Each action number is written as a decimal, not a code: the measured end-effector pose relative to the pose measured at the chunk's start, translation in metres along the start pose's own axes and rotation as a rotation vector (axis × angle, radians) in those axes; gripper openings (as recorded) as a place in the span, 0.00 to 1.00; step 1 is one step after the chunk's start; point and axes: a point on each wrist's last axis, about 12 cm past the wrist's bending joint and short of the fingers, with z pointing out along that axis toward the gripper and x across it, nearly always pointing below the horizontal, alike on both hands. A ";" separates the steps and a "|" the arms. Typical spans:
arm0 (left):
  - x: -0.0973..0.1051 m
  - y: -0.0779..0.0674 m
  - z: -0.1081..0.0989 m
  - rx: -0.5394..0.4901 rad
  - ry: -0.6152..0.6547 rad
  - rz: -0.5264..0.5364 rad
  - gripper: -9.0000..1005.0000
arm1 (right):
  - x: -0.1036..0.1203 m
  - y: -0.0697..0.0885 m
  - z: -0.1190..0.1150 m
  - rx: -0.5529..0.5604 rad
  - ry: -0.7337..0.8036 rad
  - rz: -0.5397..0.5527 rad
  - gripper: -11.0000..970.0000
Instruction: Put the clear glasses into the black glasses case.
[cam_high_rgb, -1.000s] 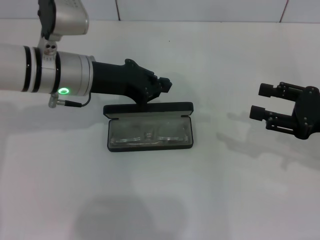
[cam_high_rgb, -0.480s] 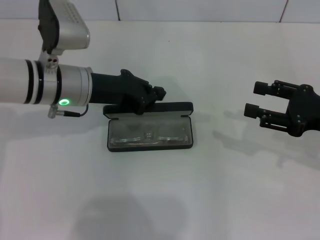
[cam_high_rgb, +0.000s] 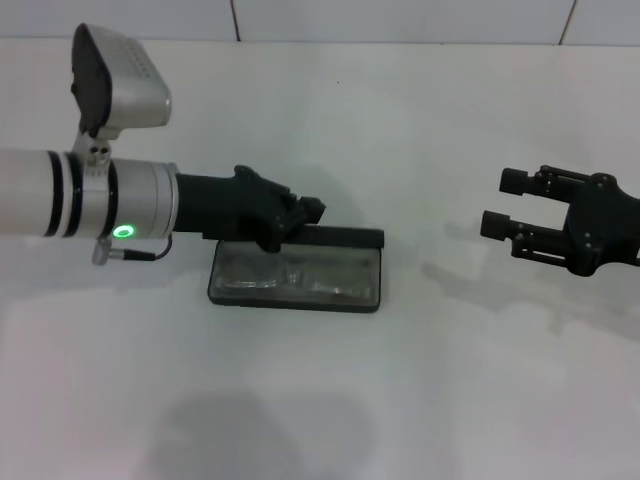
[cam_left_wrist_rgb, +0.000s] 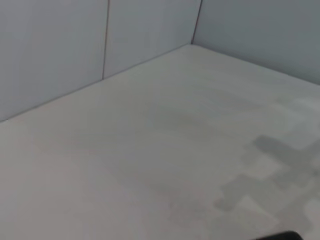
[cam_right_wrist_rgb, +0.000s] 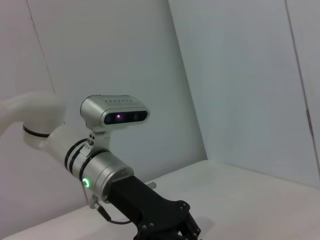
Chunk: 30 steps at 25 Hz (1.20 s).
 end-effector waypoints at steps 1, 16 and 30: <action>0.002 -0.001 -0.001 -0.001 -0.008 -0.008 0.07 | 0.000 0.000 0.001 0.000 0.000 0.003 0.70; 0.039 -0.010 -0.009 -0.014 -0.058 -0.101 0.08 | 0.000 -0.003 0.007 -0.005 0.009 0.007 0.70; 0.016 -0.019 -0.033 0.041 -0.290 -0.063 0.09 | -0.002 -0.003 0.010 -0.013 0.010 0.001 0.70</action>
